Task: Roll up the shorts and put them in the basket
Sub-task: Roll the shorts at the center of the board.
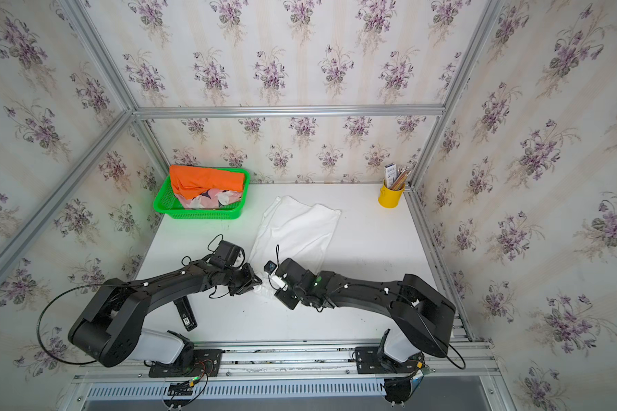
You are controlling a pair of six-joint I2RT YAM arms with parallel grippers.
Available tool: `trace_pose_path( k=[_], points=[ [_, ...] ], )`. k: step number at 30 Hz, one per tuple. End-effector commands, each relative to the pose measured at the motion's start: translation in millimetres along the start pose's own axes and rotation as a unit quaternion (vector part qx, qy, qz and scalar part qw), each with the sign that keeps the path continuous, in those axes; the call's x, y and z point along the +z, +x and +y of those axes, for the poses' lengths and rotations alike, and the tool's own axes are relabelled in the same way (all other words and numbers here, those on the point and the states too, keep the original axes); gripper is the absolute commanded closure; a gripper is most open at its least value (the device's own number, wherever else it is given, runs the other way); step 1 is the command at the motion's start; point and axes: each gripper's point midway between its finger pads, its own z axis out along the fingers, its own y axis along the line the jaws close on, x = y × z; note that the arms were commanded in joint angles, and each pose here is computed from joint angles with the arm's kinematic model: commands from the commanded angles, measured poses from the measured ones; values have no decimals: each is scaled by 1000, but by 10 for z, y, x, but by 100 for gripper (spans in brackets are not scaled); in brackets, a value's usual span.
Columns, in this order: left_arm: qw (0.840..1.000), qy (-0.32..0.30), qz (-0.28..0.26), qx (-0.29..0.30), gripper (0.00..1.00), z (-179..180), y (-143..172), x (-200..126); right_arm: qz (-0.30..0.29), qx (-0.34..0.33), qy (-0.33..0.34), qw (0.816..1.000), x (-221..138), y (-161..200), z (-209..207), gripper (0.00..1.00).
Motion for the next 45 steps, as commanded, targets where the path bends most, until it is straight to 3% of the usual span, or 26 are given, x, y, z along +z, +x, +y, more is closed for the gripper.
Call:
trace_pose_path(
  k=[1,5,10,15,18,22,24,29,33,39,45],
  points=[
    [1000,-5,10,-2,76,14,45,-24,-60,-99,67,991,37,-216,-7,38],
    [1000,-3,11,-2,76,-16,51,-60,-98,-159,103,977,164,-211,27,13],
    [1000,0,26,-5,75,-31,98,-64,-75,-235,132,960,481,-29,-6,17],
    [999,15,45,-10,75,-68,148,-77,-59,-260,186,946,571,78,-154,39],
    [999,12,47,-16,74,-39,150,-105,-58,-256,163,951,514,90,-64,76],
    [999,20,37,-16,73,-44,121,-205,-52,-238,117,963,396,137,116,99],
    [999,18,36,-14,70,-42,118,-239,-45,-218,87,971,349,162,203,100],
    [1000,-8,4,19,44,-58,59,-514,-23,-119,-51,991,231,160,489,100],
    [997,-44,-40,53,36,-30,-44,-847,-2,-11,-160,987,166,89,569,100],
    [990,-87,-47,105,33,-13,-101,-1030,20,145,-284,948,251,-6,404,100],
    [987,-61,-11,151,33,-232,-87,-925,38,280,-343,896,430,56,75,100]
  ],
)
